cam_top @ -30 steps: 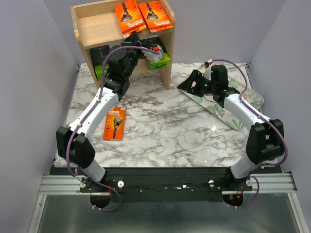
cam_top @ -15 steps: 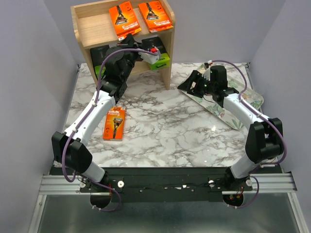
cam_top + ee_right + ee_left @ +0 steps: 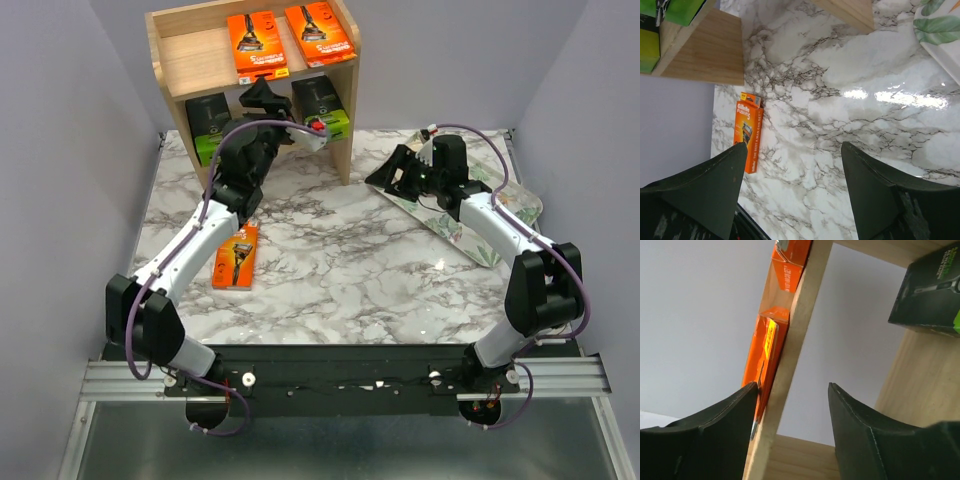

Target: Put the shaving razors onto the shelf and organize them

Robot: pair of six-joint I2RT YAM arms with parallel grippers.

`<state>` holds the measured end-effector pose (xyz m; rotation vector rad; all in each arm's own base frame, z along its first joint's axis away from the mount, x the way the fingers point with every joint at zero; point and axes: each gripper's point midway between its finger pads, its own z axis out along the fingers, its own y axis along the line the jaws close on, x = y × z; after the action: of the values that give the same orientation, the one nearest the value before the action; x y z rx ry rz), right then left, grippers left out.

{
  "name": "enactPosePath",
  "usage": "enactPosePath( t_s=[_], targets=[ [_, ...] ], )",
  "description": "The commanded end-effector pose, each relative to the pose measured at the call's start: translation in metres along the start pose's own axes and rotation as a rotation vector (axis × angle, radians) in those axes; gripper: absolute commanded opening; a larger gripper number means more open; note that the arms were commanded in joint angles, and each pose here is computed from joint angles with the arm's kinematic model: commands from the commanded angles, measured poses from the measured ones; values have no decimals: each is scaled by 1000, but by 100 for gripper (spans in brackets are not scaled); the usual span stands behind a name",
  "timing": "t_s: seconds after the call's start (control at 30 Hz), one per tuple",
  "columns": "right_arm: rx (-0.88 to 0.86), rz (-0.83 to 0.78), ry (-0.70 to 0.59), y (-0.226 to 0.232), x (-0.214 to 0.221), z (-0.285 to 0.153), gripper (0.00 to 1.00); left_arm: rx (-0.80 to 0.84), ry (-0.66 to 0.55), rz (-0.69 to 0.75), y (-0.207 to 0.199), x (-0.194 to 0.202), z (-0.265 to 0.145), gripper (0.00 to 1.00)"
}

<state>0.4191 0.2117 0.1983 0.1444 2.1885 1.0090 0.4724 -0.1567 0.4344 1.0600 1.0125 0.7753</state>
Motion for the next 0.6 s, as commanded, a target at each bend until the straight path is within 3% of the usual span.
enactPosePath(
  t_s=[0.0,0.07,0.1,0.13,0.17,0.23,0.4,0.43,0.5,0.57],
  targets=[
    [29,-8,-19,-5,-6,-2,84,-275,-63,-46,71,-26,-51,85],
    [11,-27,-25,-1,-8,-3,84,-271,-48,-52,53,-24,-72,89],
    [9,-32,-28,0,-9,-4,84,-335,-62,-94,74,-26,-99,93],
    [7,-35,-25,0,-8,-4,84,-329,-63,-124,70,-24,-111,95],
    [3,-38,-26,0,-8,-4,84,-280,-55,-149,50,-18,-122,95],
    [-2,-35,-15,0,-6,-3,84,-223,-33,-310,42,-9,-154,95],
    [-69,-73,48,13,10,6,84,15,309,-614,-31,52,-200,95],
    [-101,-87,74,24,19,10,84,-9,386,-766,-41,68,-207,95],
    [-137,-112,110,41,34,20,85,94,498,-895,-73,82,-219,94],
    [-160,-112,145,53,47,31,85,54,644,-1102,-87,108,-229,94]
  ],
)
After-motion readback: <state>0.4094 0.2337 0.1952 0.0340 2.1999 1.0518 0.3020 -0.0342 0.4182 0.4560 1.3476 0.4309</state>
